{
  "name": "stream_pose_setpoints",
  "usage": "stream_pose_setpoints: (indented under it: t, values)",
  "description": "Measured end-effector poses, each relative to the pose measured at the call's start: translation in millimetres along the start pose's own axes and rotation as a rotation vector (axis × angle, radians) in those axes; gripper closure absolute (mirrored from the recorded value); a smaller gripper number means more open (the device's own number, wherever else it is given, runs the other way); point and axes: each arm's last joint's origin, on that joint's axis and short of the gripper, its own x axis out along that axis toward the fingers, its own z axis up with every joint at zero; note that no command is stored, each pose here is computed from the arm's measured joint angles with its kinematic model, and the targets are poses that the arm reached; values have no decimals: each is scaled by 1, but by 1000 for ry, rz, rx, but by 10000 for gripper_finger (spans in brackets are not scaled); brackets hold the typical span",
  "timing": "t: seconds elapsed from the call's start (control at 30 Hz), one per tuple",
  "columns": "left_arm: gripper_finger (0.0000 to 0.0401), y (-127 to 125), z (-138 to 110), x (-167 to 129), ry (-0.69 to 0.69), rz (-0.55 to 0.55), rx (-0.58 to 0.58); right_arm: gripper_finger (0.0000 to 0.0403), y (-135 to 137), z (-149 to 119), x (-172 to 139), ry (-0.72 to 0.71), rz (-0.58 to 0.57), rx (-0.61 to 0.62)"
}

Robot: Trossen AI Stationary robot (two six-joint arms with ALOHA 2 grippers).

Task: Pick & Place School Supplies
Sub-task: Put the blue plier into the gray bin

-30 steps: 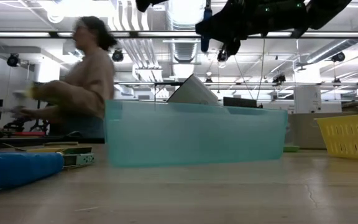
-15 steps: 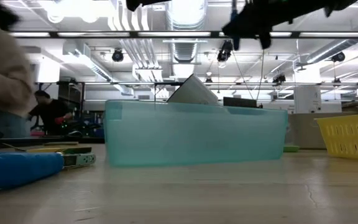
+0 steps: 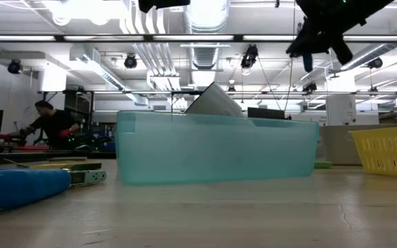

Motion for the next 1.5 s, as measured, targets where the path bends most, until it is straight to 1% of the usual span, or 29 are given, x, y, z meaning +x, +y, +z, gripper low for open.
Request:
stream_pose_setpoints:
  t: [0.2, 0.37, 0.53, 0.67, 0.83, 1.0, 1.2, 1.33, 1.5]
  values:
    - [160, 0, -1, 0, 5, -1, 61, 349, -10, -11, 2, 89, -103, 34]
    - [160, 0, -1, 0, 5, -1, 99, 349, -17, -16, 1, 125, -178, 133]
    - [160, 0, -1, 0, 4, -1, 124, 349, -28, -20, -1, 155, -286, 234]
    - [160, 0, 0, 0, 3, -1, 124, 349, -35, -23, -2, 176, -357, 270]
    - [160, 0, -1, 0, 3, -1, 124, 349, -39, -21, 0, 206, -375, 307]
    - [160, 0, -1, 0, 3, -1, 124, 349, -46, -16, 4, 200, -413, 350]
    - [160, 0, -1, 0, 4, 0, 129, 349, -57, -8, 10, 207, -460, 333]
    - [160, 0, -1, 0, 4, -1, 130, 349, -66, -3, 14, 256, -471, 330]
    - [160, 0, -1, 0, 4, 0, 150, 349, -77, 3, 17, 341, -449, 348]
